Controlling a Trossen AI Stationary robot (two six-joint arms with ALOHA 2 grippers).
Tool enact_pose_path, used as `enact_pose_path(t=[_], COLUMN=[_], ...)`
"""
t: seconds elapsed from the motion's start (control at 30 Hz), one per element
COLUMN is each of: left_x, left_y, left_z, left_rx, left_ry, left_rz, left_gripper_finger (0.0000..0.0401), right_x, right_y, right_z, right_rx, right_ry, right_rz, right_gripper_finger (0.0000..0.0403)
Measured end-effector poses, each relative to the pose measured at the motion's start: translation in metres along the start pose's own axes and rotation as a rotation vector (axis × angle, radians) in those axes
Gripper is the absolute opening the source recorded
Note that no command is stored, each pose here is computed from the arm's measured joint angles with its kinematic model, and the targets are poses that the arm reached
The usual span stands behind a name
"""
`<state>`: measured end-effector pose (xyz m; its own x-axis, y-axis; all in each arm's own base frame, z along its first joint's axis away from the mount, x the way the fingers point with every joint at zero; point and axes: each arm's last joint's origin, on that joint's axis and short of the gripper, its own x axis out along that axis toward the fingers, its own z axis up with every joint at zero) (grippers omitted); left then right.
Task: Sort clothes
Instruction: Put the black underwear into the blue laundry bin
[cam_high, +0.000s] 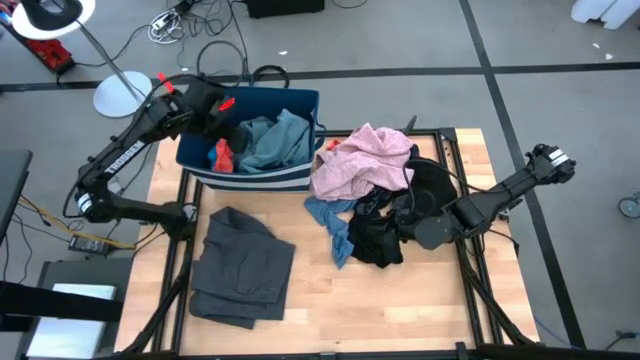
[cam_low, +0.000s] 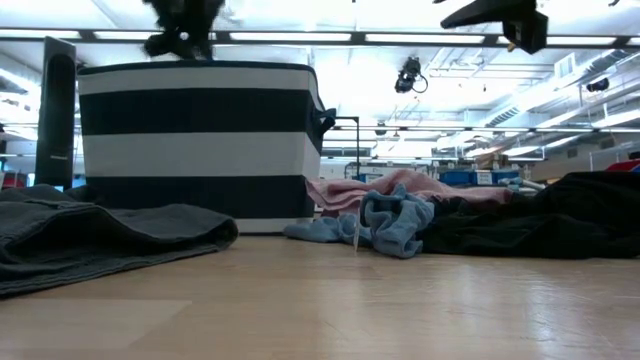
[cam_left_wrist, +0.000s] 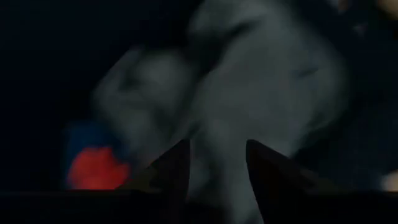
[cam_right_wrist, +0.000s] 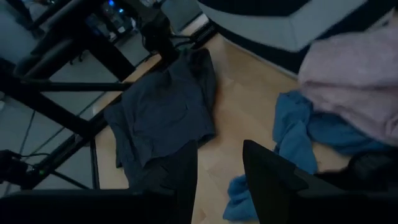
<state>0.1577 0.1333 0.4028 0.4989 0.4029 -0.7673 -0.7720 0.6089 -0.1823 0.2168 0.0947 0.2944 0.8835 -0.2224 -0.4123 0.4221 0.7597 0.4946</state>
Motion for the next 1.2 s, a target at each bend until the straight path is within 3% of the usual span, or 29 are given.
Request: enact_pose_path(t=[0.1,0.2,0.43,0.6,0.77,1.0,1.2], left_x=[-0.011,-0.013,-0.016,-0.023,-0.031,-0.035,-0.02], left_y=[-0.019,-0.037,-0.075,-0.097,-0.113,-0.123,-0.127], left_z=[0.002,-0.002,-0.021,-0.038,-0.059,-0.08,-0.093], left_rx=[0.091,0.202,0.343,0.399,0.457,0.583,0.636], left_ry=[-0.076,-0.055,0.014,0.048,0.071,0.135,0.202], left_rz=[-0.158,-0.316,-0.467,-0.484,-0.437,-0.395,-0.364], left_gripper_finger=[0.0163,0.0163,0.0163,0.0163,0.0163,0.0163,0.0163], right_x=[0.002,0.005,0.009,0.004,0.005,0.032,0.074], right_y=[-0.001,-0.002,-0.002,-0.004,-0.004,0.0,0.0], right_z=[0.007,0.014,0.038,0.058,0.069,0.069,0.061], right_rx=[-0.046,-0.103,-0.216,-0.291,-0.362,-0.47,-0.381], right_ry=[-0.011,-0.002,0.041,0.101,0.251,0.499,0.64], right_rz=[-0.009,-0.001,0.063,0.046,0.002,-0.083,-0.127], right_gripper_finger=[0.013,0.013,0.013,0.013,0.013,0.013,0.013])
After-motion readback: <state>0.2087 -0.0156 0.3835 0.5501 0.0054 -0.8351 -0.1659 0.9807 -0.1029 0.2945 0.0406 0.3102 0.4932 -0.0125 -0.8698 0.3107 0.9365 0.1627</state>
